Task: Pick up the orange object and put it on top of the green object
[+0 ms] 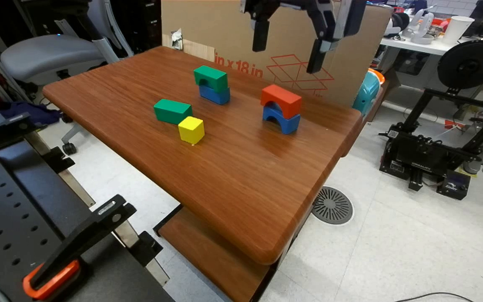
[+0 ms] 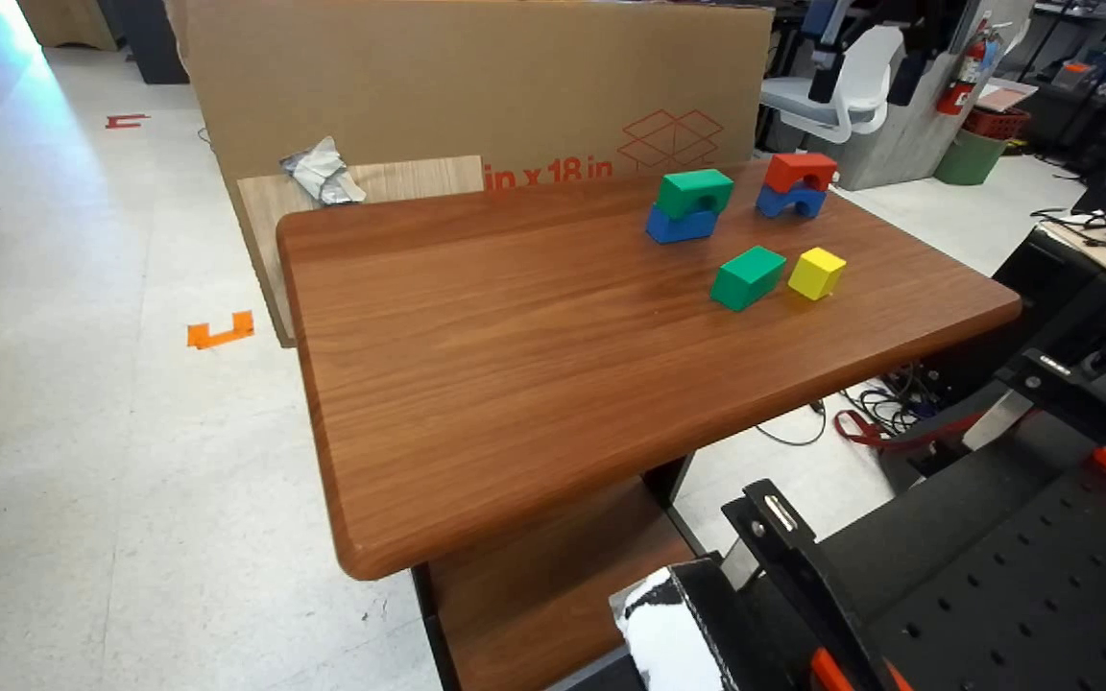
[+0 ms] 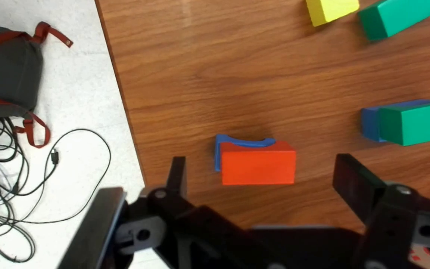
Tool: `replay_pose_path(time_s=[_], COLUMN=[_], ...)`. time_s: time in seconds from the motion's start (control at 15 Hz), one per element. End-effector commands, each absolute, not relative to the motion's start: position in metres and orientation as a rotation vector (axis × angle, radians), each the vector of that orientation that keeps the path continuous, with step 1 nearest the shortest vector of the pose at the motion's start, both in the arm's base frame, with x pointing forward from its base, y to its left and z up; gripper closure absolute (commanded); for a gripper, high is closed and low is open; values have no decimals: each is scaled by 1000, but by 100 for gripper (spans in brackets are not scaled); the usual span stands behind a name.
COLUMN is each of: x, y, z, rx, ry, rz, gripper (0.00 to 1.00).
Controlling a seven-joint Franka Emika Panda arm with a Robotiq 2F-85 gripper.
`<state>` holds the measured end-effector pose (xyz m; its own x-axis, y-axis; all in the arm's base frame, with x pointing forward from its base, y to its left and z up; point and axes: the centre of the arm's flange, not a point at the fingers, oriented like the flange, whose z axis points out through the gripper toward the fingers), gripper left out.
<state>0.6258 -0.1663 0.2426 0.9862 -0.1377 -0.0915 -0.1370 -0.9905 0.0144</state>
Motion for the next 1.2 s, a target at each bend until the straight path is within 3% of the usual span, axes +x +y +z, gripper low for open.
replay_pose_path(time_s=[0.0,0.8,0.93,1.13], x=[644,659,660,661], y=[-170,-153,-154,-156], z=[224,180,178,178], rx=[3097,3070,3062,3055], ry=[-106,146,160,171], rz=[-131,-157,-157,-167], gripper=[0,0,28,51])
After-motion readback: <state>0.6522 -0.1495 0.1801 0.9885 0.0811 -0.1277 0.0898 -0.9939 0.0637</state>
